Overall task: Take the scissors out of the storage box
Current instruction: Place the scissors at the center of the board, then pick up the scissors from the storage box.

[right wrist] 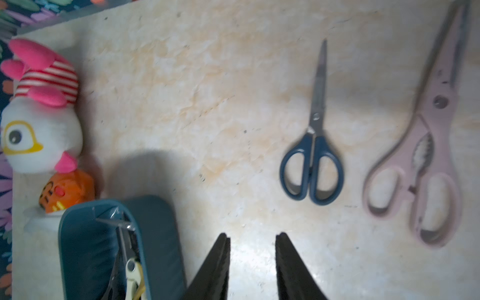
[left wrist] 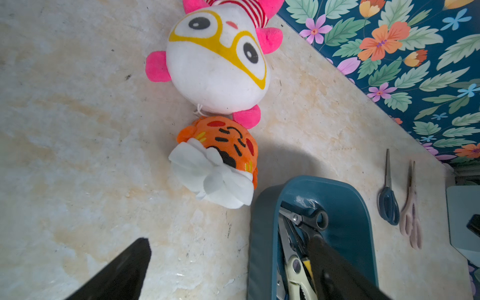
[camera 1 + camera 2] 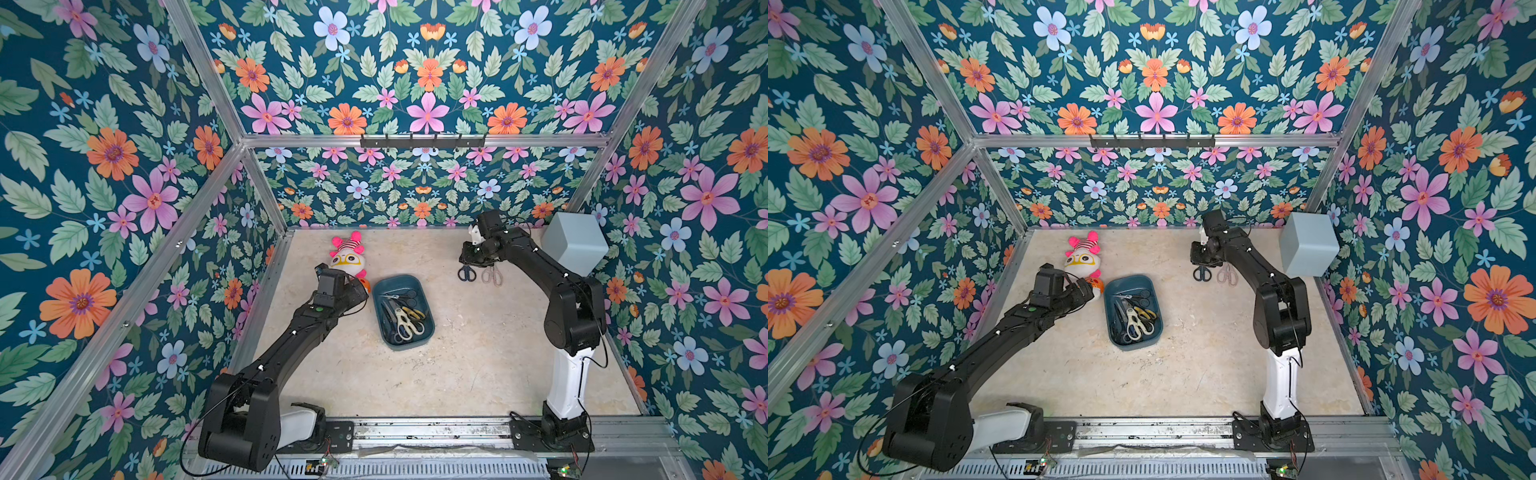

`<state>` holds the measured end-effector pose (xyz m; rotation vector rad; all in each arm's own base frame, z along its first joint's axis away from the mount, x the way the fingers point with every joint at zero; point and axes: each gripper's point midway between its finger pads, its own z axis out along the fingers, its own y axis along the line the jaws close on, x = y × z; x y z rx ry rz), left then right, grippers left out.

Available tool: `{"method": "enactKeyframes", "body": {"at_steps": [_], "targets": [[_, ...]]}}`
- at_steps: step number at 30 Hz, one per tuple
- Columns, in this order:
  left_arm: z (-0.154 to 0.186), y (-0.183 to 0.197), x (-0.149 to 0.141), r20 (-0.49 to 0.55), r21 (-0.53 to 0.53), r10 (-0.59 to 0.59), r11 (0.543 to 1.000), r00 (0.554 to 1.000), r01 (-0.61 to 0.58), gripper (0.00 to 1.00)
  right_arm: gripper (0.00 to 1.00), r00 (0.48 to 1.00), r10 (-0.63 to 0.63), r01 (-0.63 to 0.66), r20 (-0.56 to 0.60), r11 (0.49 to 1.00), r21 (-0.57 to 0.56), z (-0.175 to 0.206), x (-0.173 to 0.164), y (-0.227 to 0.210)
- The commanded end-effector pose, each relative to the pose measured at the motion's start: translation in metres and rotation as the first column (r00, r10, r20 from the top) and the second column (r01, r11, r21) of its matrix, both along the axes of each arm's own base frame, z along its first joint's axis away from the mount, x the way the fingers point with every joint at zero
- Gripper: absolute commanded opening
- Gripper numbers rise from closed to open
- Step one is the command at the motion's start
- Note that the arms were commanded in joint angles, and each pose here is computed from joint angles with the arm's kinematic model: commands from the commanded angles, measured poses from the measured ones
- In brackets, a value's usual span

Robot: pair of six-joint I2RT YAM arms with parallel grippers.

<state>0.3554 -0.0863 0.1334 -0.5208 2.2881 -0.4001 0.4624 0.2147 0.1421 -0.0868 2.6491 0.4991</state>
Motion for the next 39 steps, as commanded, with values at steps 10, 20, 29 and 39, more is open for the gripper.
{"method": "enactKeyframes", "body": {"at_steps": [10, 20, 29, 39], "targets": [[0.001, -0.002, 0.003, 0.016, -0.016, 0.002, 1.000, 1.000, -0.002, 0.99, 0.35, 0.957, 0.284, -0.278, -0.061, 0.957, 0.089, -0.009, -0.113, 0.112], [0.000, 0.003, -0.002, 0.014, -0.009, 0.017, 1.000, 1.000, -0.017, 0.99, 0.35, 0.904, 0.398, -0.386, -0.155, 0.917, 0.104, -0.047, -0.158, 0.163], [0.000, 0.010, -0.009, 0.015, 0.014, 0.038, 0.999, 0.999, -0.038, 0.99, 0.34, 0.895, 0.402, -0.394, -0.193, 0.915, 0.082, -0.060, -0.169, 0.165], [0.001, 0.012, -0.009, 0.018, 0.019, 0.046, 0.999, 0.999, -0.046, 0.99, 0.32, 0.893, 0.396, -0.394, -0.215, 0.918, 0.053, -0.071, -0.172, 0.161]]}}
